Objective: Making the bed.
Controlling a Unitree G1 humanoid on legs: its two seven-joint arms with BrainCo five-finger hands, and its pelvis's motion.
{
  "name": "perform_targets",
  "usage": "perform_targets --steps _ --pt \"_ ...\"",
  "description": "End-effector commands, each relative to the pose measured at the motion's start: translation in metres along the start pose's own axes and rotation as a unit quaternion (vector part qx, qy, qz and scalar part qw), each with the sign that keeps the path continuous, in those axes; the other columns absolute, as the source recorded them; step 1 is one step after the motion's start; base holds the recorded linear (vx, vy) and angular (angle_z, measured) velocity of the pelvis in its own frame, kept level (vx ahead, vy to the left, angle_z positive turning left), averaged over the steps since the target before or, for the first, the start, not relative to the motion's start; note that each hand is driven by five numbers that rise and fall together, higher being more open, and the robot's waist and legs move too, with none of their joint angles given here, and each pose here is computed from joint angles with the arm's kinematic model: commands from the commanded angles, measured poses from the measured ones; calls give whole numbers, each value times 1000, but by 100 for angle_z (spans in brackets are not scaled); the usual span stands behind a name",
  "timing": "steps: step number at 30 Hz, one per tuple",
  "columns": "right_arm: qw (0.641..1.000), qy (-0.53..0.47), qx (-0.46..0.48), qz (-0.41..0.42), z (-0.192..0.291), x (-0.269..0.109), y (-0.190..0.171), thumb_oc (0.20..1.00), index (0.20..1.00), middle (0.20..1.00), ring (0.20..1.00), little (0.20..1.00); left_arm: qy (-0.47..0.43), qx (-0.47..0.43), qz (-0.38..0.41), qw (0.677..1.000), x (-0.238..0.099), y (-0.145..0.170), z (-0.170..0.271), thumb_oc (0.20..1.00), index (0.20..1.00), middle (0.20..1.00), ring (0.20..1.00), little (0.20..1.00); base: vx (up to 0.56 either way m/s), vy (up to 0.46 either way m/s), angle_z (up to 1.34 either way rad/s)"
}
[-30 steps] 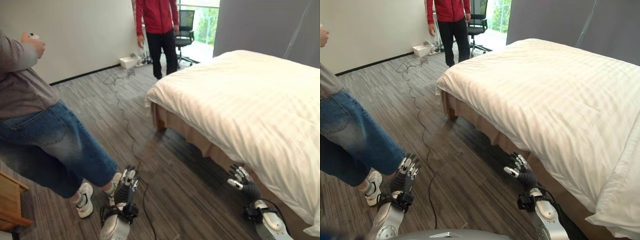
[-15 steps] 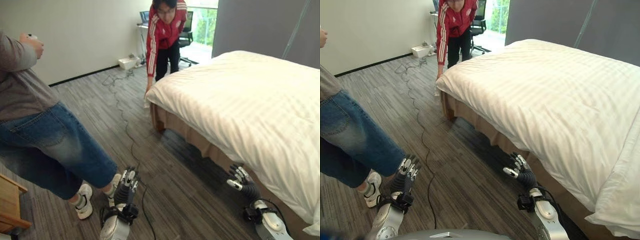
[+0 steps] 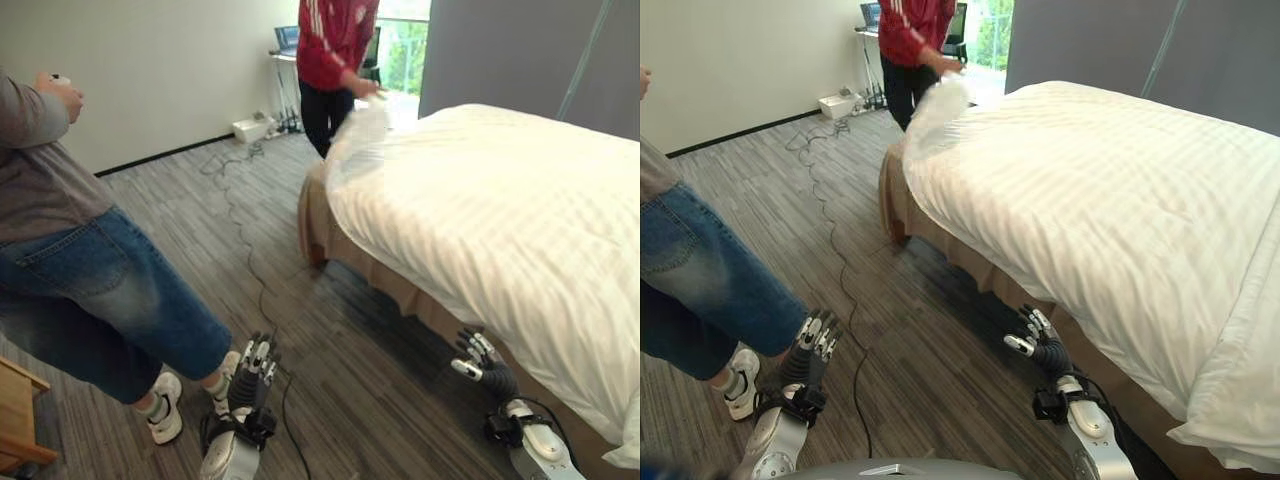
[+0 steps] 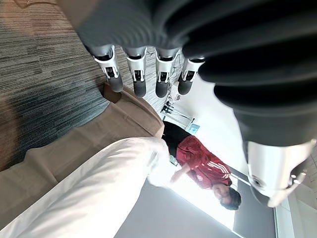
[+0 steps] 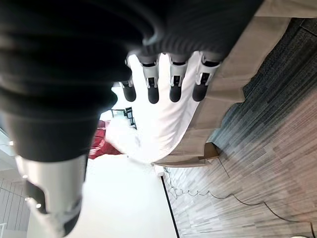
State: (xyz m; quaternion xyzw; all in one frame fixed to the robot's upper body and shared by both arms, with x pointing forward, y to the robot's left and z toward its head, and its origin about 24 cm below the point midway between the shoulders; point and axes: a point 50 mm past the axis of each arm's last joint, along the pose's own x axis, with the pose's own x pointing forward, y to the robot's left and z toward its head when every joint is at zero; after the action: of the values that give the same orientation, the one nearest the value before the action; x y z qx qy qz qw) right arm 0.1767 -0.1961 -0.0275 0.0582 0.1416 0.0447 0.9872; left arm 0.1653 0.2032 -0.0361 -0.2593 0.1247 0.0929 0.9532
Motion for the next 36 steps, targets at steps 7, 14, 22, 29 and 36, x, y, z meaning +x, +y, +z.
perform_targets --steps 7,14,22,29,36 --pt "997 -75 -6 36 33 20 13 1000 1000 1000 1000 1000 -47 -11 -16 999 13 -4 17 1000 1000 1000 1000 1000 0 0 0" --pt "996 -78 1 35 34 21 13 1000 1000 1000 1000 1000 -48 -7 -21 999 15 -6 18 1000 1000 1000 1000 1000 0 0 0" --pt "993 -115 -26 29 66 23 -12 1000 1000 1000 1000 1000 -147 147 -93 974 33 -32 83 1000 1000 1000 1000 1000 2 7 2" --pt "991 -125 -26 39 74 29 -8 1000 1000 1000 1000 1000 -108 172 -84 976 35 -26 68 1000 1000 1000 1000 1000 30 50 5" --pt "990 -122 -46 54 74 31 -3 1000 1000 1000 1000 1000 -100 184 -68 976 34 -17 67 1000 1000 1000 1000 1000 37 29 -7"
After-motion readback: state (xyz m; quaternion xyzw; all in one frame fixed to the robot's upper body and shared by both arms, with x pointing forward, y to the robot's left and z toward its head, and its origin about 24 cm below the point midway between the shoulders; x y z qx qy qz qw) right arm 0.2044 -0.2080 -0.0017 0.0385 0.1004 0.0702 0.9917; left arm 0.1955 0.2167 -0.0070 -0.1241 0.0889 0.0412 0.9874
